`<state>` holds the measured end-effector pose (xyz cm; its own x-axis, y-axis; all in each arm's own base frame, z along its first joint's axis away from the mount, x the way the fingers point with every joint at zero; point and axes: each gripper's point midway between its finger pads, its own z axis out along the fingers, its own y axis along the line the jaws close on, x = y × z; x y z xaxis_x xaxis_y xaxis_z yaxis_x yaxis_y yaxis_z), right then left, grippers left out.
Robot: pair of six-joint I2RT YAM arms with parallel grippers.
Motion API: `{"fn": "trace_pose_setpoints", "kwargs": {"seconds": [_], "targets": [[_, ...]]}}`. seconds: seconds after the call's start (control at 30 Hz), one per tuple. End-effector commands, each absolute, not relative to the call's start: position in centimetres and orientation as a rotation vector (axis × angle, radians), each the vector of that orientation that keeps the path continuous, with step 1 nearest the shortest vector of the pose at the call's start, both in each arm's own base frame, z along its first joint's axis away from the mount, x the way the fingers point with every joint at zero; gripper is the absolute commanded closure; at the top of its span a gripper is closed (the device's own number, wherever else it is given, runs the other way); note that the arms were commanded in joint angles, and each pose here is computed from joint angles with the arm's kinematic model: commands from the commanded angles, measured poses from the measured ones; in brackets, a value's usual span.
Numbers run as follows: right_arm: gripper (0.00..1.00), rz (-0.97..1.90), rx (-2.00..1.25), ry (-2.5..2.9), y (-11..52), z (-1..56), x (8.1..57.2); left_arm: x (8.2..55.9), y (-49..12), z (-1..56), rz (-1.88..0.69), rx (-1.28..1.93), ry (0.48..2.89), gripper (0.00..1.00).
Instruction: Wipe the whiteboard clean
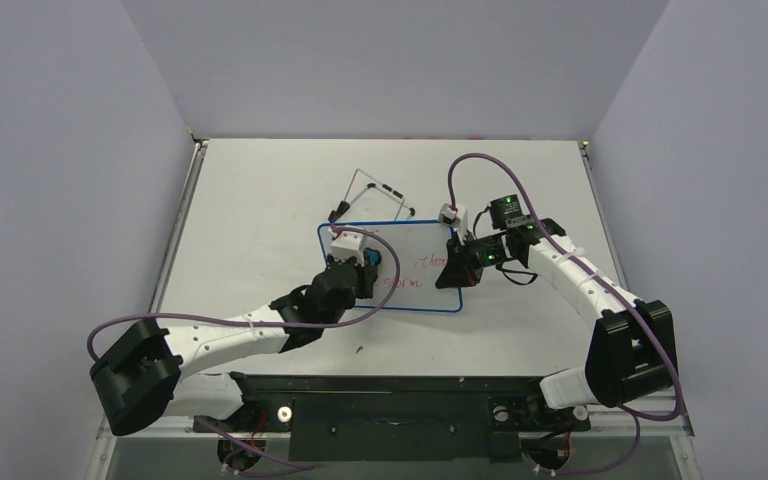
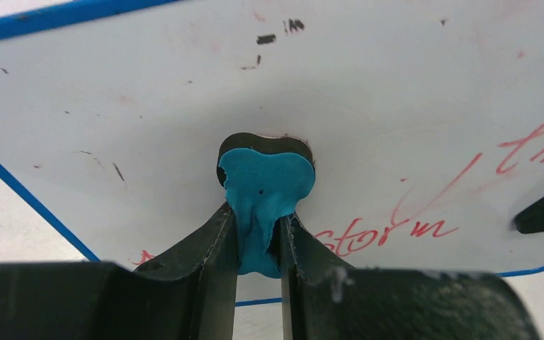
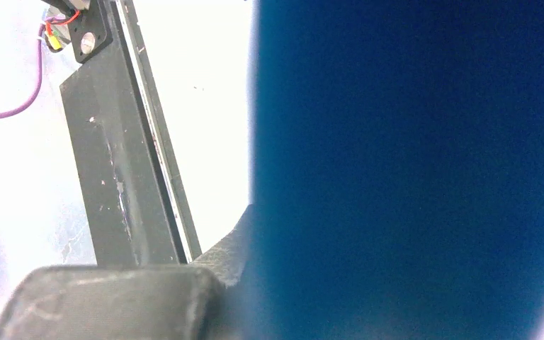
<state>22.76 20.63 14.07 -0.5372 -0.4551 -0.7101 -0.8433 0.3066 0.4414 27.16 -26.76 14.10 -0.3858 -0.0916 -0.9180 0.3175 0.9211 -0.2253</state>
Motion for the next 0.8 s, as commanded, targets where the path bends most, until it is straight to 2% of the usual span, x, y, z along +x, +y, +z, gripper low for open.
{"fn": "trace_pose_setpoints", "kwargs": {"seconds": [0.0, 0.2, 0.43, 0.6, 0.77], "targets": [[1.00, 1.079, -1.201, 2.187, 19.7, 12.9, 21.6, 28.5, -26.4, 17.0, -0.447, 0.123, 1.857, 1.00], [1.00, 1.078, -1.199, 2.191, 19.7, 12.8, 21.7, 26.9, -31.0, 18.6, -0.563, 0.262, 1.804, 1.00], [1.00, 1.079, -1.202, 2.185, 19.7, 12.9, 21.6, 25.7, -34.3, 17.8, -0.565, 0.354, 1.816, 1.00], [1.00, 1.079, -1.205, 2.183, 19.7, 13.0, 21.6, 25.9, -33.9, 16.7, -0.515, 0.311, 1.846, 1.00], [1.00, 1.076, -1.205, 2.177, 19.6, 13.1, 21.6, 26.7, -30.3, 15.7, -0.415, 0.194, 1.860, 1.00]]}}
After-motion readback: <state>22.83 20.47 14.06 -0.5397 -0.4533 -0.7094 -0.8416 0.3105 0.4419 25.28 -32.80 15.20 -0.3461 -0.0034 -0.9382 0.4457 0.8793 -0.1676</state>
